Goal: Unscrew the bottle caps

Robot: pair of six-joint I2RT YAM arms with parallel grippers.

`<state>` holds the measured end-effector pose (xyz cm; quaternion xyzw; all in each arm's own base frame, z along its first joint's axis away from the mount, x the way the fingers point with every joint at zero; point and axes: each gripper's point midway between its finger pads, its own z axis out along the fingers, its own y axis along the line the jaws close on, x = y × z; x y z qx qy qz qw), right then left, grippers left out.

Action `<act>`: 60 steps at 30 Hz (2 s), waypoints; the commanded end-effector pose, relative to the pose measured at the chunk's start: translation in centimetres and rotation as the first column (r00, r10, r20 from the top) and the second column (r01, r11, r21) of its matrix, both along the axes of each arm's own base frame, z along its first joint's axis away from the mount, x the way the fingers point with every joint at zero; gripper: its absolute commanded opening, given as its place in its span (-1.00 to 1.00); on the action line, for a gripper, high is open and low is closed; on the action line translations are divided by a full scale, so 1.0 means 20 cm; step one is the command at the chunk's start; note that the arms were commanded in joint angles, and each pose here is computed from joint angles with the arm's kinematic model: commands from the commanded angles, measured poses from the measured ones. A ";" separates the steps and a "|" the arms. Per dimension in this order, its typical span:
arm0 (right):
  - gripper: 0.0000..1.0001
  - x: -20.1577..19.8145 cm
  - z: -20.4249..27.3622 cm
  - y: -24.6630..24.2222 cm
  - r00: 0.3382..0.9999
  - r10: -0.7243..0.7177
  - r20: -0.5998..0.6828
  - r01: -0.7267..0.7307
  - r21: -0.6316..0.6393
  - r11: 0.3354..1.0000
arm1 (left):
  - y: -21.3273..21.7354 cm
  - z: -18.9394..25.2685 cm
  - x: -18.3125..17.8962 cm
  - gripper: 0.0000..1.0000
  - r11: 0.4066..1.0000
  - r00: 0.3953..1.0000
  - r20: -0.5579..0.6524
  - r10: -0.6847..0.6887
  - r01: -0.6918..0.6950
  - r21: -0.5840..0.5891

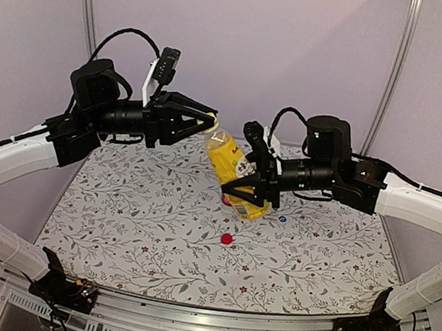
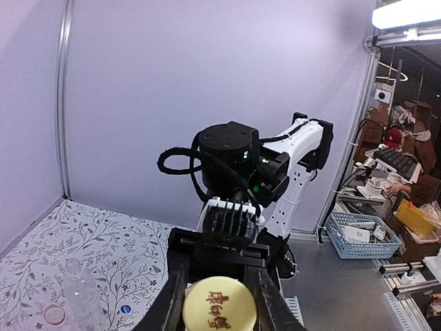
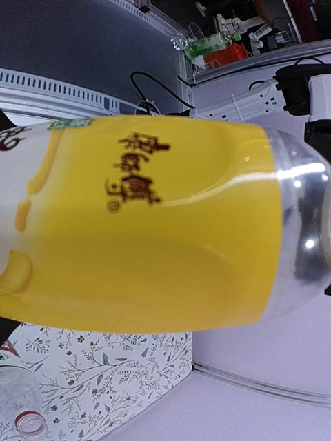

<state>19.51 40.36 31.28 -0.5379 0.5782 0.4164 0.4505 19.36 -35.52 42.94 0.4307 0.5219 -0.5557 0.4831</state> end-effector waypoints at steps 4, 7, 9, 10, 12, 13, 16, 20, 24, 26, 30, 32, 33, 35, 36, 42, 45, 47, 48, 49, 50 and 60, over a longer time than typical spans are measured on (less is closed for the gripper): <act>-0.28 0.32 -0.02 -0.07 0.937 -0.343 0.068 0.348 -0.077 0.934 | 0.02 0.08 0.12 -0.56 0.978 0.967 -0.177 0.184 -0.198 -0.065; -0.27 0.42 -0.04 -0.11 0.891 -0.442 0.107 0.452 -0.101 0.886 | 0.04 0.04 0.22 -0.56 0.947 0.904 -0.318 0.284 -0.317 -0.053; -0.27 0.47 -0.06 -0.13 0.864 -0.486 0.130 0.500 -0.114 0.859 | 0.04 -0.01 0.28 -0.56 0.925 0.854 -0.393 0.341 -0.379 -0.020; -0.28 0.48 -0.06 -0.13 0.851 -0.505 0.144 0.521 -0.117 0.845 | 0.03 -0.02 0.30 -0.55 0.918 0.837 -0.412 0.360 -0.396 -0.002; -0.28 0.52 -0.07 -0.14 0.817 -0.547 0.186 0.571 -0.126 0.811 | 0.02 -0.07 0.36 -0.51 0.894 0.793 -0.446 0.415 -0.446 0.040; -0.28 0.53 -0.07 -0.15 0.802 -0.561 0.204 0.590 -0.126 0.797 | 0.02 -0.09 0.38 -0.47 0.885 0.775 -0.460 0.433 -0.462 0.054; -0.28 0.55 -0.06 -0.14 0.759 -0.592 0.271 0.638 -0.130 0.759 | 0.03 -0.12 0.43 -0.36 0.859 0.729 -0.499 0.469 -0.508 0.064; -0.28 0.58 -0.05 -0.16 0.711 -0.620 0.333 0.684 -0.122 0.719 | 0.05 -0.12 0.48 -0.33 0.829 0.689 -0.520 0.505 -0.556 0.069; -0.28 0.59 -0.05 -0.17 0.694 -0.625 0.358 0.698 -0.117 0.707 | 0.04 -0.12 0.52 -0.32 0.819 0.666 -0.538 0.517 -0.568 0.084; -0.28 0.59 -0.05 -0.18 0.691 -0.625 0.363 0.699 -0.115 0.705 | 0.03 -0.12 0.52 -0.30 0.821 0.664 -0.543 0.514 -0.564 0.088; -0.29 0.56 -0.04 -0.17 0.713 -0.608 0.350 0.674 -0.100 0.732 | 0.03 -0.13 0.53 -0.24 0.825 0.667 -0.544 0.509 -0.559 0.087; -0.29 0.54 -0.02 -0.17 0.722 -0.603 0.339 0.662 -0.084 0.745 | 0.03 -0.13 0.53 -0.22 0.823 0.666 -0.544 0.510 -0.561 0.084; -0.29 0.53 -0.02 -0.17 0.727 -0.599 0.336 0.656 -0.080 0.751 | 0.04 -0.13 0.54 -0.22 0.823 0.666 -0.544 0.511 -0.563 0.084; -0.29 0.51 0.00 -0.16 0.740 -0.587 0.329 0.639 -0.073 0.765 | 0.04 -0.13 0.54 -0.19 0.825 0.671 -0.541 0.506 -0.559 0.079; -0.29 0.50 0.00 -0.16 0.746 -0.581 0.326 0.632 -0.072 0.771 | 0.05 -0.12 0.54 -0.15 0.827 0.676 -0.538 0.504 -0.557 0.076; -0.29 0.47 -0.01 -0.15 0.777 -0.553 0.302 0.597 -0.075 0.798 | 0.07 -0.09 0.52 0.07 0.833 0.701 -0.507 0.501 -0.550 0.063; -0.29 0.45 -0.01 -0.14 0.792 -0.538 0.288 0.578 -0.070 0.813 | 0.07 -0.09 0.51 0.12 0.836 0.706 -0.501 0.500 -0.545 0.066; -0.29 0.43 0.00 -0.13 0.800 -0.530 0.281 0.567 -0.066 0.821 | 0.07 -0.09 0.50 0.18 0.840 0.712 -0.499 0.494 -0.538 0.064; -0.29 0.43 0.00 -0.13 0.804 -0.527 0.277 0.563 -0.066 0.824 | 0.07 -0.08 0.49 0.22 0.845 0.719 -0.496 0.487 -0.532 0.059; -0.29 0.43 0.00 -0.13 0.806 -0.524 0.276 0.560 -0.065 0.826 | 0.07 -0.07 0.48 0.29 0.851 0.730 -0.488 0.478 -0.524 0.049; -0.29 0.42 0.00 -0.13 0.810 -0.520 0.273 0.555 -0.066 0.830 | 0.07 -0.05 0.47 0.35 0.858 0.747 -0.476 0.464 -0.513 0.031; -0.29 0.25 0.01 -0.06 0.915 -0.356 0.189 0.370 -0.045 0.928 | 0.09 0.09 0.24 0.80 0.938 0.929 -0.196 0.313 -0.335 -0.092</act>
